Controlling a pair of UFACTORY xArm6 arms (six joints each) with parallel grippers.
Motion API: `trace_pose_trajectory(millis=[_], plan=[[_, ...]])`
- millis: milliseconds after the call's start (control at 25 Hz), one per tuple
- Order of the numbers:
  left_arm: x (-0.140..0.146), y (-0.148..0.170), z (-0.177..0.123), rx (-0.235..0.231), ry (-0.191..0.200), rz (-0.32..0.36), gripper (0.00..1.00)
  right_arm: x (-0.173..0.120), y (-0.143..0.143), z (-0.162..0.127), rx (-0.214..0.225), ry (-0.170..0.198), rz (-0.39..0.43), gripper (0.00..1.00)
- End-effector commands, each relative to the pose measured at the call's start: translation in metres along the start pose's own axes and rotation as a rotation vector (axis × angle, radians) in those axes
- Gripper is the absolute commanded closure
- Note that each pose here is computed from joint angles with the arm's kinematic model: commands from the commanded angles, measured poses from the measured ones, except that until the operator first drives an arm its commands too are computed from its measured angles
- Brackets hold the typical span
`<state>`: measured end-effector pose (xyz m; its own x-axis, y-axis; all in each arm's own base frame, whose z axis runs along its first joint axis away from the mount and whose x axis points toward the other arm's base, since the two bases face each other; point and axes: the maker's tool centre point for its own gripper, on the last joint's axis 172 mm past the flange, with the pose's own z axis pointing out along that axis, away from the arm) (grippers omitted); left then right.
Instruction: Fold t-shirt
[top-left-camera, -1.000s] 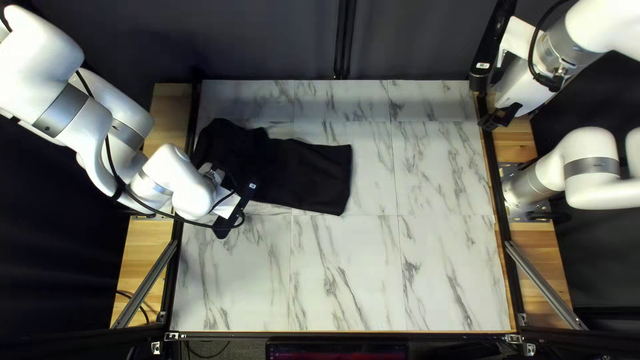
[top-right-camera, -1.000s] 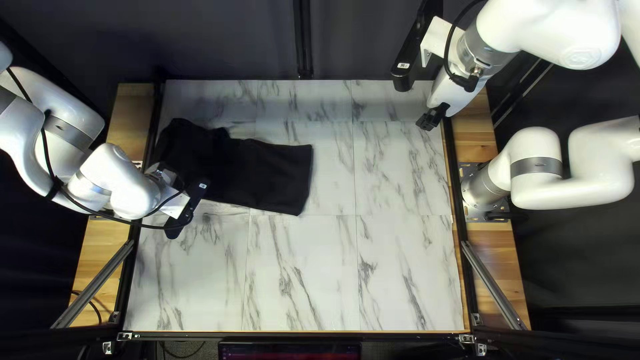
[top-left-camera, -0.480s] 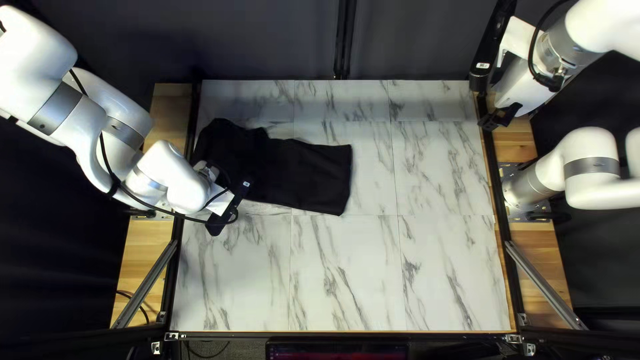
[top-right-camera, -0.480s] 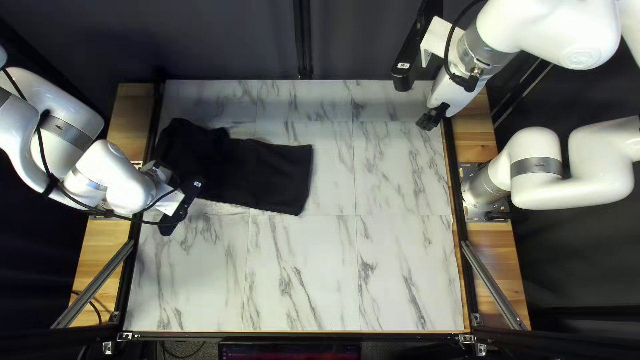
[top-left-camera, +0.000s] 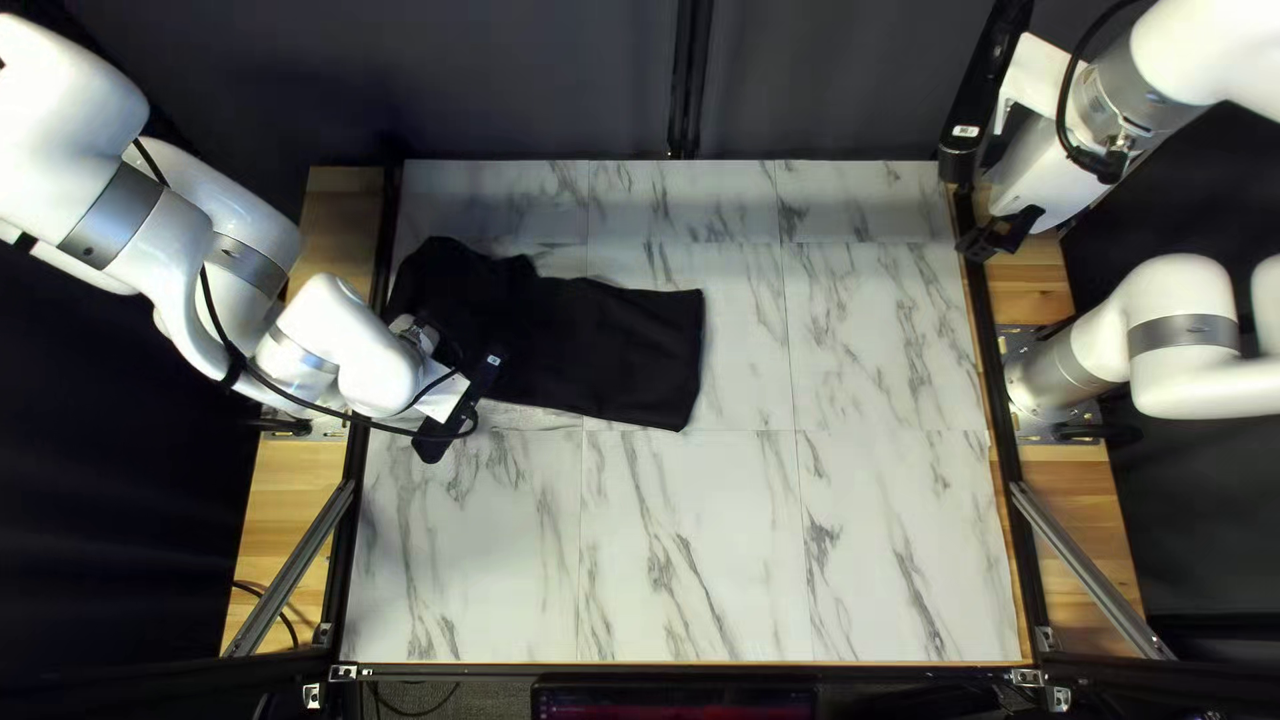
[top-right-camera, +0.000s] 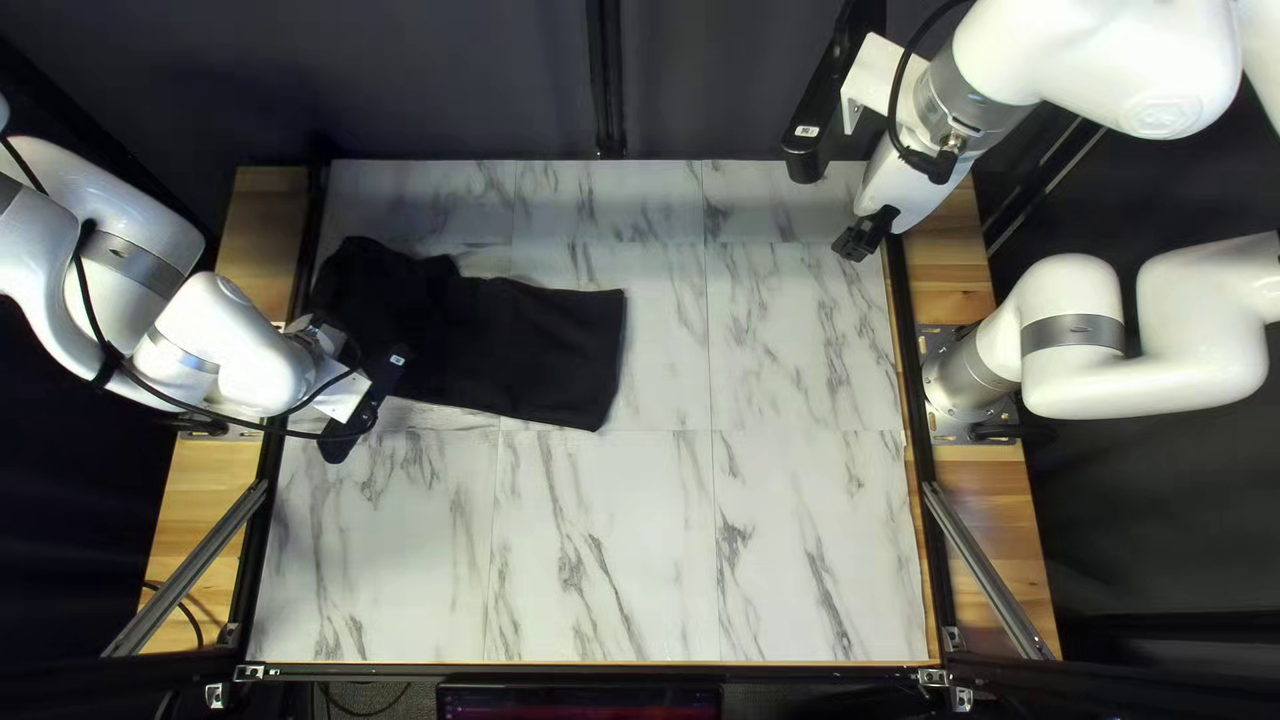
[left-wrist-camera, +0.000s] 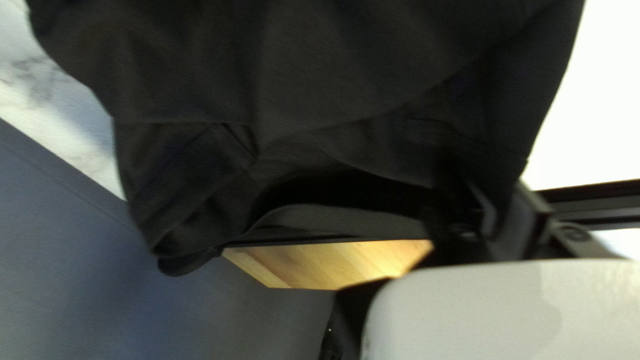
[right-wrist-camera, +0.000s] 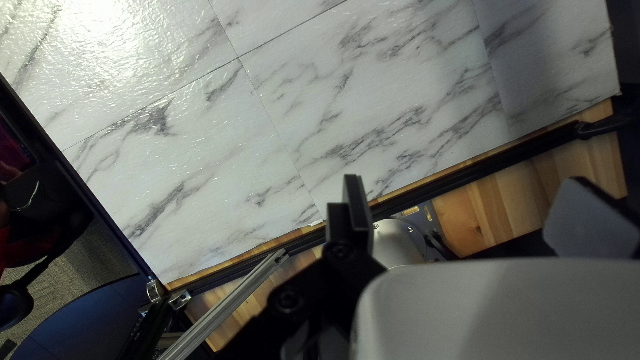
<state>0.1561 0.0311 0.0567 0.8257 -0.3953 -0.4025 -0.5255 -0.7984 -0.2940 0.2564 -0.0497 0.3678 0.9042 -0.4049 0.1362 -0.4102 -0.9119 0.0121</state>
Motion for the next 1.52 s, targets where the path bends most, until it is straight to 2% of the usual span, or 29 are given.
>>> trace_pose_trajectory(millis=[40,280,800,920,1160,1520], plan=[[0.010,-0.014,-0.017,0.034,0.002,0.008,1.00,0.000,0.000,0.000,0.000,0.000,0.000,0.00],[0.030,-0.044,-0.040,0.091,0.008,0.023,1.00,0.000,0.000,0.000,0.000,0.000,0.000,0.00],[0.074,-0.101,-0.098,0.220,0.045,0.095,1.00,0.000,0.000,0.000,0.000,0.000,0.000,0.00],[0.094,-0.113,-0.106,0.246,0.066,0.125,1.00,0.000,0.000,0.000,0.000,0.000,0.000,0.00],[0.115,-0.126,-0.116,0.280,0.113,0.168,1.00,0.000,0.000,0.000,0.000,0.000,0.000,0.00],[0.159,-0.142,-0.116,0.301,0.177,0.236,1.00,0.000,0.000,0.000,0.000,0.000,0.000,0.00]])
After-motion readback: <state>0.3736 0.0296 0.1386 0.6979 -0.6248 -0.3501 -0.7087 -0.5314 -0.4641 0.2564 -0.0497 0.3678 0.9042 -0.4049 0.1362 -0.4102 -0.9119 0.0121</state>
